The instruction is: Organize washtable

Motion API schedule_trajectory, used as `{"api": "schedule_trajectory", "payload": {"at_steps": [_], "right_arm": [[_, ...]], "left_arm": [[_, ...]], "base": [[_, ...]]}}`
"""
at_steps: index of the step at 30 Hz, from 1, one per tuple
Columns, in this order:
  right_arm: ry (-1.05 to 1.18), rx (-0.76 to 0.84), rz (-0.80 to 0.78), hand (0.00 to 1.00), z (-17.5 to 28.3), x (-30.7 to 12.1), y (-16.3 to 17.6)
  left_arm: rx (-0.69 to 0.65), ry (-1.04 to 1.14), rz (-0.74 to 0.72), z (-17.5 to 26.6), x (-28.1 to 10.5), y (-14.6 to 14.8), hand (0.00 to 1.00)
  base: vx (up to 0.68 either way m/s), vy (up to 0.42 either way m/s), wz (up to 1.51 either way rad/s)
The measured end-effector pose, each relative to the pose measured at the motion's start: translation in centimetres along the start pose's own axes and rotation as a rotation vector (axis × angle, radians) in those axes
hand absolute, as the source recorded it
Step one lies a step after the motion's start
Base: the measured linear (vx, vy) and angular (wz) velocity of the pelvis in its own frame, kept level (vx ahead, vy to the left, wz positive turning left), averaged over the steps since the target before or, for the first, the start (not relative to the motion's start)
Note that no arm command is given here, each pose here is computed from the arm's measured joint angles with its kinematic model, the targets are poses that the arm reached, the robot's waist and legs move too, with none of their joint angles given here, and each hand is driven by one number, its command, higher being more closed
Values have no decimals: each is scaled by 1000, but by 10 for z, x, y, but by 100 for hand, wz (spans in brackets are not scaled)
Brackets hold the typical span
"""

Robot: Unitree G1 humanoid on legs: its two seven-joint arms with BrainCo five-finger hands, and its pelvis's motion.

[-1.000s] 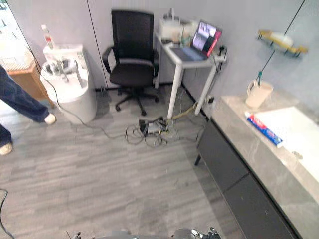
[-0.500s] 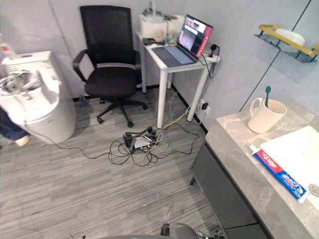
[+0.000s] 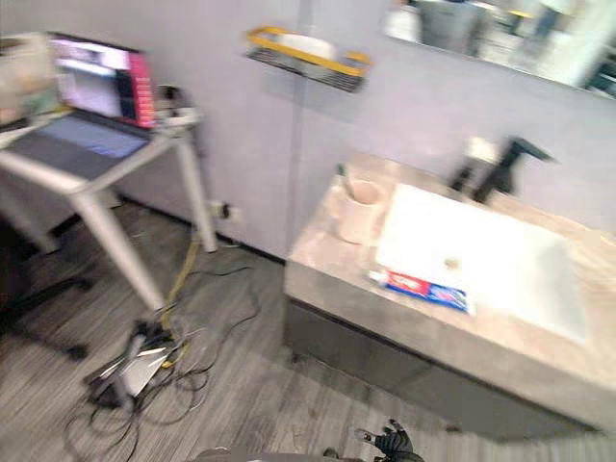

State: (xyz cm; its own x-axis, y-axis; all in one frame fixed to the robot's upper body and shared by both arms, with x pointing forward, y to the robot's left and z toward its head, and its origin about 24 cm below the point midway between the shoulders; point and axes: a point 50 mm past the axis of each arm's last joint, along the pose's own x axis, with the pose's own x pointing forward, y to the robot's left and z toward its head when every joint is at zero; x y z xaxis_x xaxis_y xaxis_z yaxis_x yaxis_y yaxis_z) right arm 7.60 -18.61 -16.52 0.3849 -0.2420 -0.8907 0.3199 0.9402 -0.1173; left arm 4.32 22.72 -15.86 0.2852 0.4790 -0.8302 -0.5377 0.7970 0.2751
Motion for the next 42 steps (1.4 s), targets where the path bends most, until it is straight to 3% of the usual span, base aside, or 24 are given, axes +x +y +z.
{"api": "schedule_trajectory", "payload": {"at_steps": [4,8,13,19,22,26,36,40,42], "right_arm": [[-36,102,-22,0,8,0,-4],[-48,111,-19,0,10,-1,-6],[-35,104,-39,0,3,-2,-15],[33,81,-91,0,0,3,-38],[126,60,-132,0,-25,-2,-55],[144,47,-137,0,-36,-7,-53],[150,47,-140,0,-40,-8,-54],[148,0,-139,0,-38,-7,-57],[137,-20,-139,0,-33,-5,-59]], "left_arm": [[33,-95,-102,34,4,-30,0],[-28,-60,-184,26,-4,-57,0],[-129,15,-112,5,-4,-34,0],[-66,30,-156,4,-3,-42,0],[-36,12,-206,7,-5,-51,0],[28,-10,-244,5,-6,-49,0],[26,-11,-239,4,-5,-47,0],[28,3,-201,2,-2,-33,0],[-11,56,-117,-14,-1,-6,0]], "base": [[-56,1,-110],[-133,-66,-74],[3,-25,-82],[83,19,-60],[65,48,5],[34,68,-10],[1,0,22],[-38,12,28],[-12,-21,43]]}}
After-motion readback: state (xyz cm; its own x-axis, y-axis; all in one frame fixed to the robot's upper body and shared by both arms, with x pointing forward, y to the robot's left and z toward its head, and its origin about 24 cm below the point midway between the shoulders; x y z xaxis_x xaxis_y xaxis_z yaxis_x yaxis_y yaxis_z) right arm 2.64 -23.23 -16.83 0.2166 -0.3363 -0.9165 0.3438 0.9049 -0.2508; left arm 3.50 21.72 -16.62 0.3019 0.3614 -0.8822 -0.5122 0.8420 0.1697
